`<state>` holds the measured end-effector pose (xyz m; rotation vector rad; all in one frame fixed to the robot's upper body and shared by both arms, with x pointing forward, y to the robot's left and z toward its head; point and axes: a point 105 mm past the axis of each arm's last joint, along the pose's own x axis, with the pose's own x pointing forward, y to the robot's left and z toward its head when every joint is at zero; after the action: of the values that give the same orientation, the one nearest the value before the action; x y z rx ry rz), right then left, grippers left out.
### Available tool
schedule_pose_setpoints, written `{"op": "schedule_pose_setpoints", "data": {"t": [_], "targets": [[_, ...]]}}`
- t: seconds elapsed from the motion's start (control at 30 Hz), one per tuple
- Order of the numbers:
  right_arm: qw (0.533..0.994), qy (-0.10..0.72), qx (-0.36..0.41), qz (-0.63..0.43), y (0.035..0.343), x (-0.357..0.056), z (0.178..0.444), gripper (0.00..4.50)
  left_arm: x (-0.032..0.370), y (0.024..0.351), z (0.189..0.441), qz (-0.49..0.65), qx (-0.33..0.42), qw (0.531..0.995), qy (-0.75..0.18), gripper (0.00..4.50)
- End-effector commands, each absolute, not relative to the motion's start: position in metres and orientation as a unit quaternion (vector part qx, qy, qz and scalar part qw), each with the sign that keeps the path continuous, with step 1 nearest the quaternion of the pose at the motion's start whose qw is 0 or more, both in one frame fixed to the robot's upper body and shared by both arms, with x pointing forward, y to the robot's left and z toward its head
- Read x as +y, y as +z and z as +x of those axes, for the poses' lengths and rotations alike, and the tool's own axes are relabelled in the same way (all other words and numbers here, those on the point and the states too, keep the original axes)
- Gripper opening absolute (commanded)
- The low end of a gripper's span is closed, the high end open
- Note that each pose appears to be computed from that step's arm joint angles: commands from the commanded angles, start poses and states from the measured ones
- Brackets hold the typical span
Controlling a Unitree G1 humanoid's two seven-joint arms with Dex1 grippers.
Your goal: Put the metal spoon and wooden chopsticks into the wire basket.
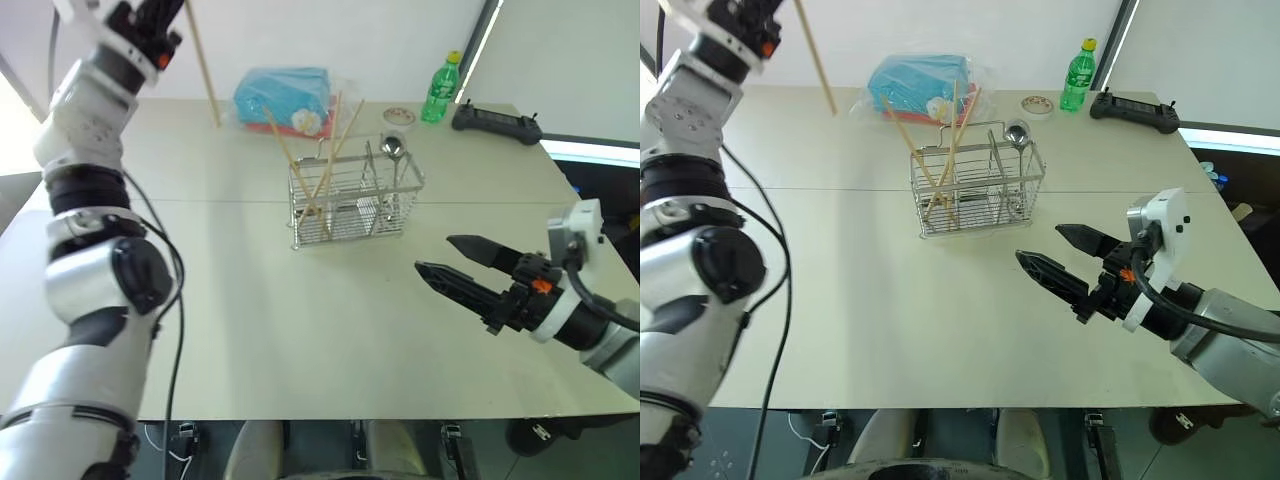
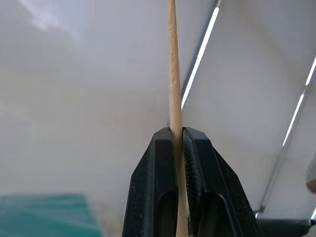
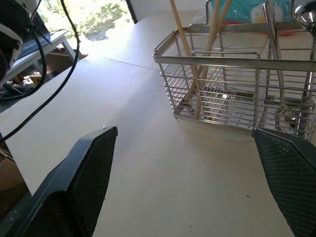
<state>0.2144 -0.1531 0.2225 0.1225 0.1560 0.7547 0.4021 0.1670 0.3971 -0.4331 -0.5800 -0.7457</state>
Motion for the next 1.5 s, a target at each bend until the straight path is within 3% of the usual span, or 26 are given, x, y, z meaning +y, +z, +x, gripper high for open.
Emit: {"op": "schedule_pose_setpoints", "data": {"t": [0.03, 0.17, 0.33, 0.9, 1.03, 1.2, 1.23, 1.4, 1.5], "targets": [[0.923, 0.376, 0.059, 0.06, 0.228, -0.148, 0.212, 4.5, 0.132, 0.412, 0.376, -0.188, -0.304, 0.848, -0.391, 0.02], [0.925, 0.372, 0.054, 0.06, 0.23, -0.15, 0.212, 4.5, 0.103, 0.404, 0.37, -0.169, -0.304, 0.845, -0.406, 0.02], [0.928, 0.365, 0.046, 0.063, 0.234, -0.149, 0.21, 4.5, 0.082, 0.38, 0.378, -0.07, -0.34, 0.866, -0.36, 0.02], [0.934, 0.349, 0.034, 0.074, 0.24, -0.152, 0.21, 4.5, 0.055, 0.298, 0.378, -0.124, -0.259, 0.896, -0.339, 0.02], [0.933, 0.351, 0.033, 0.075, 0.241, -0.151, 0.211, 4.5, 0.053, 0.288, 0.376, -0.145, -0.242, 0.897, -0.34, 1.69], [0.931, 0.355, 0.031, 0.077, 0.242, -0.151, 0.212, 4.5, 0.055, 0.288, 0.373, -0.174, -0.228, 0.894, -0.345, 4.27], [0.931, 0.355, 0.031, 0.077, 0.243, -0.151, 0.213, 4.5, 0.055, 0.289, 0.372, -0.177, -0.226, 0.893, -0.347, 4.45], [0.931, 0.36, 0.032, 0.045, 0.245, -0.156, 0.216, 4.5, 0.068, 0.318, 0.362, -0.175, -0.206, 0.856, -0.44, 4.45], [0.933, 0.358, 0.031, 0.017, 0.254, -0.168, 0.222, 4.5, 0.089, 0.327, 0.343, -0.077, -0.168, 0.822, -0.539, 4.45]]}}
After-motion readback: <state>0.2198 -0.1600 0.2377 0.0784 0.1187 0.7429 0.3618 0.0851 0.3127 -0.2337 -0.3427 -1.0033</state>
